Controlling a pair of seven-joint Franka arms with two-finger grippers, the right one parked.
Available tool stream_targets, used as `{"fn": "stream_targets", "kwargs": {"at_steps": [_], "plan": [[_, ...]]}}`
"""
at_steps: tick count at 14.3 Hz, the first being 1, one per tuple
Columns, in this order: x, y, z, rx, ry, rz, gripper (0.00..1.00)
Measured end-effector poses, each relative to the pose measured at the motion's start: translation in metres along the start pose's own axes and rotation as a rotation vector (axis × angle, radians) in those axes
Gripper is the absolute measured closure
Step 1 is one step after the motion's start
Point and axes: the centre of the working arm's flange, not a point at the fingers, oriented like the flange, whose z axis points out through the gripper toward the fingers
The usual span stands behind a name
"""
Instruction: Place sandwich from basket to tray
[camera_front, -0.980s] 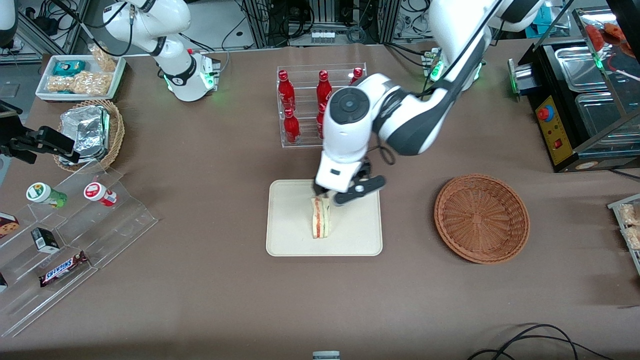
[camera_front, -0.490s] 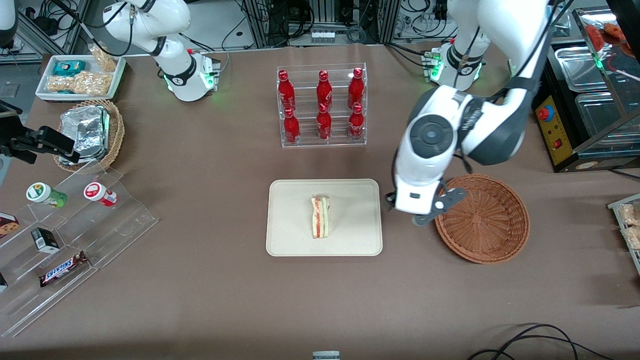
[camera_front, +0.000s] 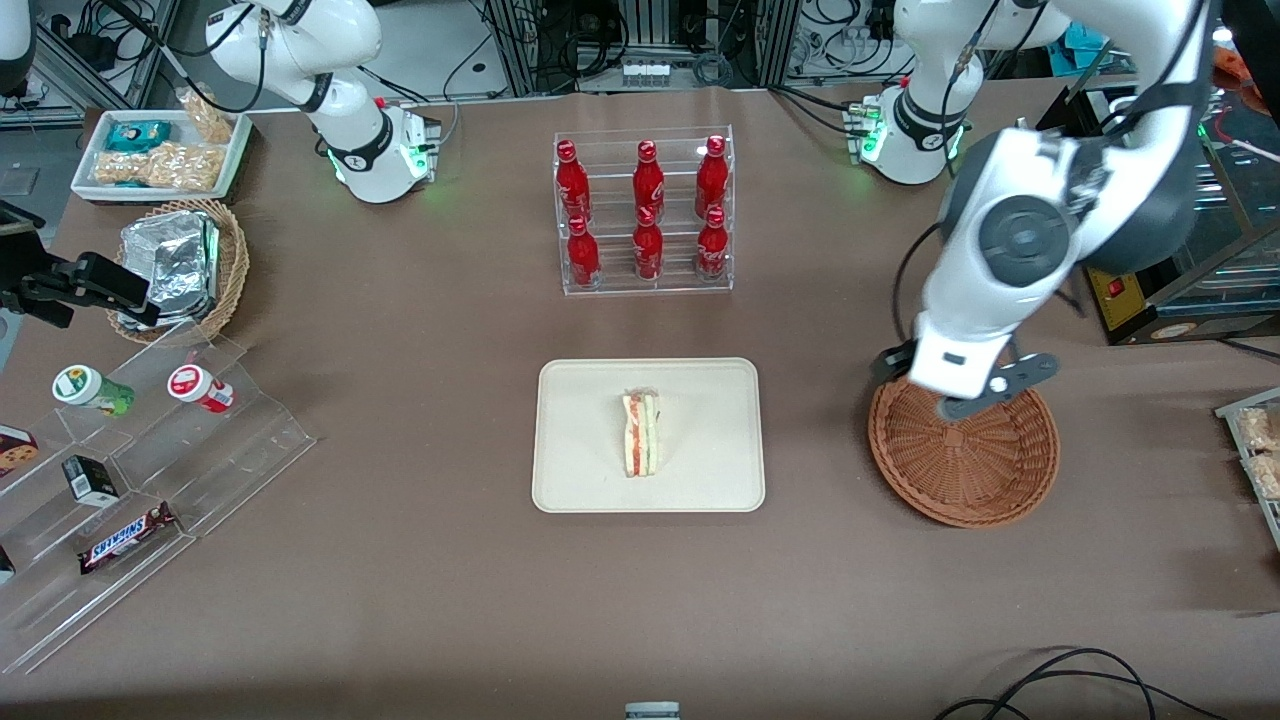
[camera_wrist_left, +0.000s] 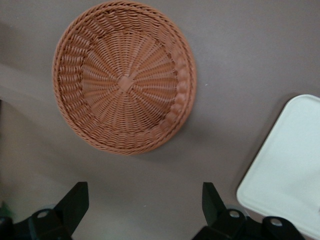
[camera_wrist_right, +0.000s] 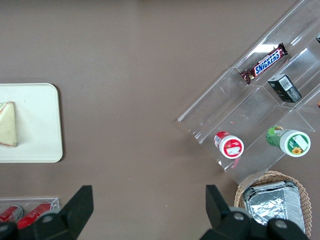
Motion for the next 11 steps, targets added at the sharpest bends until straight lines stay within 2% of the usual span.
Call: {"fn": "stream_targets", "kwargs": {"at_steps": [2, 4, 8, 11], "plan": [[-0.002, -0.033, -0.011, -0.031, -0.019, 0.066, 0.0], [-0.001, -0.067, -0.028, -0.049, -0.017, 0.133, 0.0], [0.008, -0.117, -0.051, -0.081, 0.01, 0.365, 0.0], [0.019, -0.133, -0.074, -0.099, 0.062, 0.502, 0.0]]}}
